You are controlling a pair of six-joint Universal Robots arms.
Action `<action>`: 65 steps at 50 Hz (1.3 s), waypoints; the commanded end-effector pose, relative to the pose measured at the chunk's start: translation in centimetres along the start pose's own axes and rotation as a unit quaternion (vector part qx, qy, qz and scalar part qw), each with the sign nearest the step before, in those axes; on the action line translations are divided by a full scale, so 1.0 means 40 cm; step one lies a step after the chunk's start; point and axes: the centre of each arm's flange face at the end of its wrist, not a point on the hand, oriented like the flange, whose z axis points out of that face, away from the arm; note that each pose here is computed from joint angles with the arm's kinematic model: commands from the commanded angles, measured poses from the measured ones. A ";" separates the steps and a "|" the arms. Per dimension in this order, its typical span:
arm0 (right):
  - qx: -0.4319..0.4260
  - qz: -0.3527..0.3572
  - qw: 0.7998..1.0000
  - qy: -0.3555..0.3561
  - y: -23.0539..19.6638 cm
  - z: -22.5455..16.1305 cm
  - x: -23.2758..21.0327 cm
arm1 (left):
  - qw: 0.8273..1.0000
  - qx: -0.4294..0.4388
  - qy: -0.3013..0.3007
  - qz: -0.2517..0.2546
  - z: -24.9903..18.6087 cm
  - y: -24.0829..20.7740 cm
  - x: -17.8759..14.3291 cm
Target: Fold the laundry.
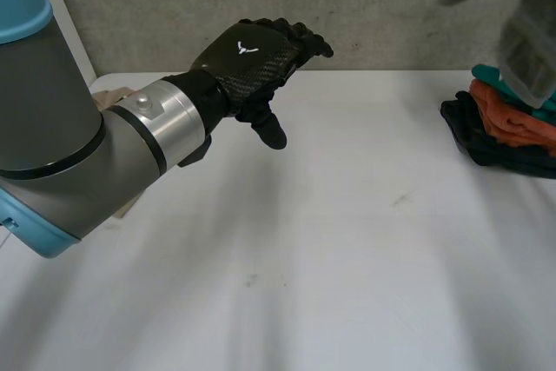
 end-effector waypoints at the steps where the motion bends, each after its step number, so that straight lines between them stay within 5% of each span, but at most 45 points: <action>1: -0.034 0.024 0.999 -0.010 0.246 -0.029 0.154 | 1.000 -0.007 0.004 -0.001 0.004 0.014 0.006; 11: -0.156 0.074 0.983 -0.058 0.553 -0.250 0.207 | 0.999 -0.037 0.004 -0.013 0.010 0.064 0.015; 24: -0.166 0.078 0.980 -0.081 0.525 -0.275 0.225 | 0.999 -0.047 0.009 -0.018 0.011 0.081 0.035; 42: -0.244 0.086 0.965 -0.029 0.245 -0.254 0.318 | 0.999 -0.026 0.035 -0.016 -0.005 0.036 0.091; 48: -0.324 0.020 0.944 0.060 0.162 -0.300 0.440 | 0.999 -0.007 0.031 -0.028 -0.020 -0.003 0.088; 55: -0.376 -0.149 0.903 0.146 0.087 -0.318 0.548 | 0.998 0.051 0.019 -0.031 -0.038 -0.083 0.072; 58: -0.334 -0.185 0.911 0.156 0.030 -0.272 0.532 | 0.996 0.083 0.007 -0.025 -0.049 -0.128 0.058; 65: -0.149 -0.176 0.967 0.111 -0.155 -0.159 0.330 | 0.990 0.115 -0.082 -0.004 -0.072 -0.192 -0.022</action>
